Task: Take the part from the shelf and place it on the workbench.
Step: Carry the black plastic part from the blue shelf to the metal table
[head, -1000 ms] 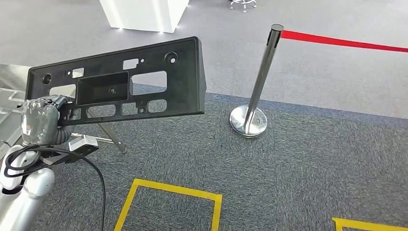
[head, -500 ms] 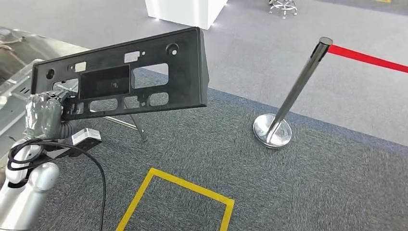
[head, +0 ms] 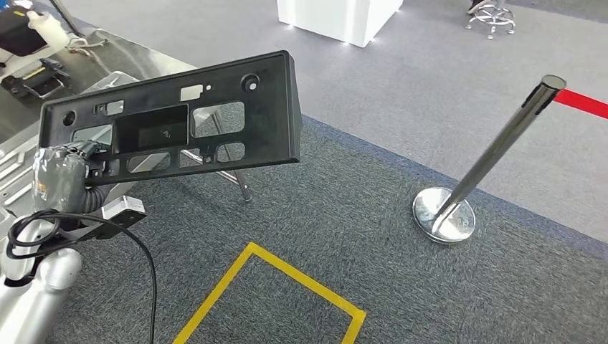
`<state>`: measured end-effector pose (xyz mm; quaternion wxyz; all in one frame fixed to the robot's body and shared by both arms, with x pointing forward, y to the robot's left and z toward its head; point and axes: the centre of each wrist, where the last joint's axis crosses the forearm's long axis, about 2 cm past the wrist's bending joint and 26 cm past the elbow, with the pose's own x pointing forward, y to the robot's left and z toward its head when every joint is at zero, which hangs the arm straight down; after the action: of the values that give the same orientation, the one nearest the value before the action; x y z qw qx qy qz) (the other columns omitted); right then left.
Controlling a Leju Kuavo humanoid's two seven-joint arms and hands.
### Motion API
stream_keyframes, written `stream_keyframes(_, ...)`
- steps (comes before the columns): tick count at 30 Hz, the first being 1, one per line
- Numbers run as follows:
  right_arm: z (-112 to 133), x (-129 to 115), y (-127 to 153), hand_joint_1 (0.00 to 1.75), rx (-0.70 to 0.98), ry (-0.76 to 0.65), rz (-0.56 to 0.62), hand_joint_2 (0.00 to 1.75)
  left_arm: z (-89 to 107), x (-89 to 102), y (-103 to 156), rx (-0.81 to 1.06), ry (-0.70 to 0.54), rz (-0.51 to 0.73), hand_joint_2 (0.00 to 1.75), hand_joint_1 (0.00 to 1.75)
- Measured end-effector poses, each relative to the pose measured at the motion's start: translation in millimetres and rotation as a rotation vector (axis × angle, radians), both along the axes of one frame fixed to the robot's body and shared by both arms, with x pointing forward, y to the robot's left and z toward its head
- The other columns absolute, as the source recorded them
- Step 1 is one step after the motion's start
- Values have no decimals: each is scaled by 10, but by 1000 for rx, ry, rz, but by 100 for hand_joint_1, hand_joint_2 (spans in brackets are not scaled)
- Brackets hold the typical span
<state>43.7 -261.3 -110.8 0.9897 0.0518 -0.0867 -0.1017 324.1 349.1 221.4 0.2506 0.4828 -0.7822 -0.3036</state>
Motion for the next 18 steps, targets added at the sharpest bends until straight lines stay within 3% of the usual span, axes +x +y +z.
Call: stream_keyframes(18, 3, 20, 10, 0, 3, 1, -5, 0, 1, 25, 11, -1, 22, 6, 175, 175)
